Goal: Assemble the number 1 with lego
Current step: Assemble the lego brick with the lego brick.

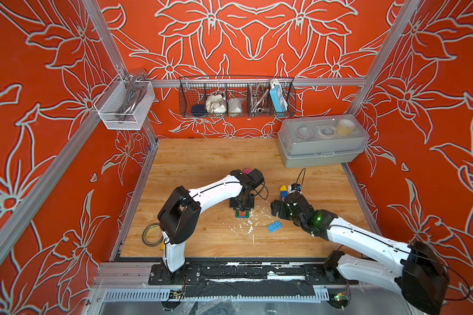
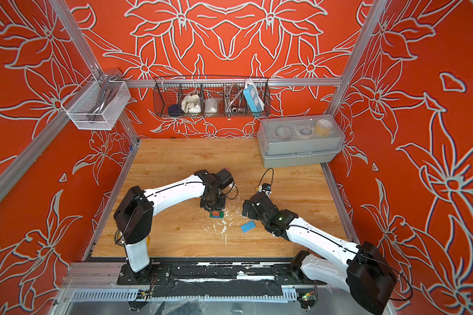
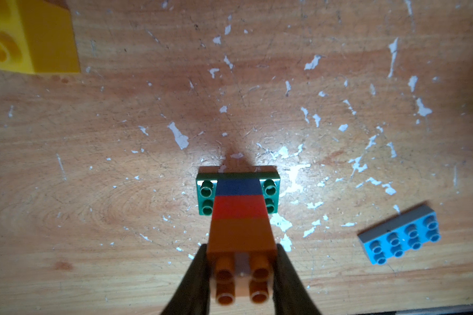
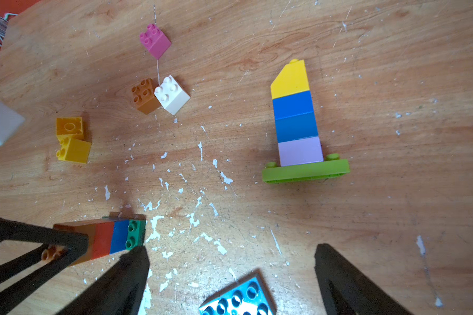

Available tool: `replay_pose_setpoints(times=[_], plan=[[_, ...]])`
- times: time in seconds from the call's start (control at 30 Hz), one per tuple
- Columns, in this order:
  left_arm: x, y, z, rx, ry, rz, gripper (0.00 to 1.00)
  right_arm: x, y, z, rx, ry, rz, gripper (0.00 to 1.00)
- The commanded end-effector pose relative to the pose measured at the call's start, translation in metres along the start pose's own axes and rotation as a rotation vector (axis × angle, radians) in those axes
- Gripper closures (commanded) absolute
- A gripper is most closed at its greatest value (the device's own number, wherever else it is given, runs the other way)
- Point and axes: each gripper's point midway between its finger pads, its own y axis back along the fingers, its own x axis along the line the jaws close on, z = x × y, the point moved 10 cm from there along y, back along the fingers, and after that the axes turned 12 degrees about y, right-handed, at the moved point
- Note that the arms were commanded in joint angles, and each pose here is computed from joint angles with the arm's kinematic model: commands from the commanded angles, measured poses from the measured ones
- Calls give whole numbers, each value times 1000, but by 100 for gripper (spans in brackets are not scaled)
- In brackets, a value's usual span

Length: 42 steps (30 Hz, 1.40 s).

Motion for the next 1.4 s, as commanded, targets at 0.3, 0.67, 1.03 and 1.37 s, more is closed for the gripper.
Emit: replay_pose_setpoints(times=[0.3, 0.67, 1.03, 1.37], plan=[[0, -40, -8, 75, 17, 5, 100, -3, 0, 0, -6, 1, -13, 0], [13, -21, 11, 12, 24, 36, 100, -3, 1, 0, -10, -1, -13, 0], [19, -6, 32, -31, 14, 37, 100, -3, -1, -1, -7, 1, -15, 0], [17, -8, 34, -21, 5, 51, 89, -3, -1, 0, -6, 0, -16, 0]])
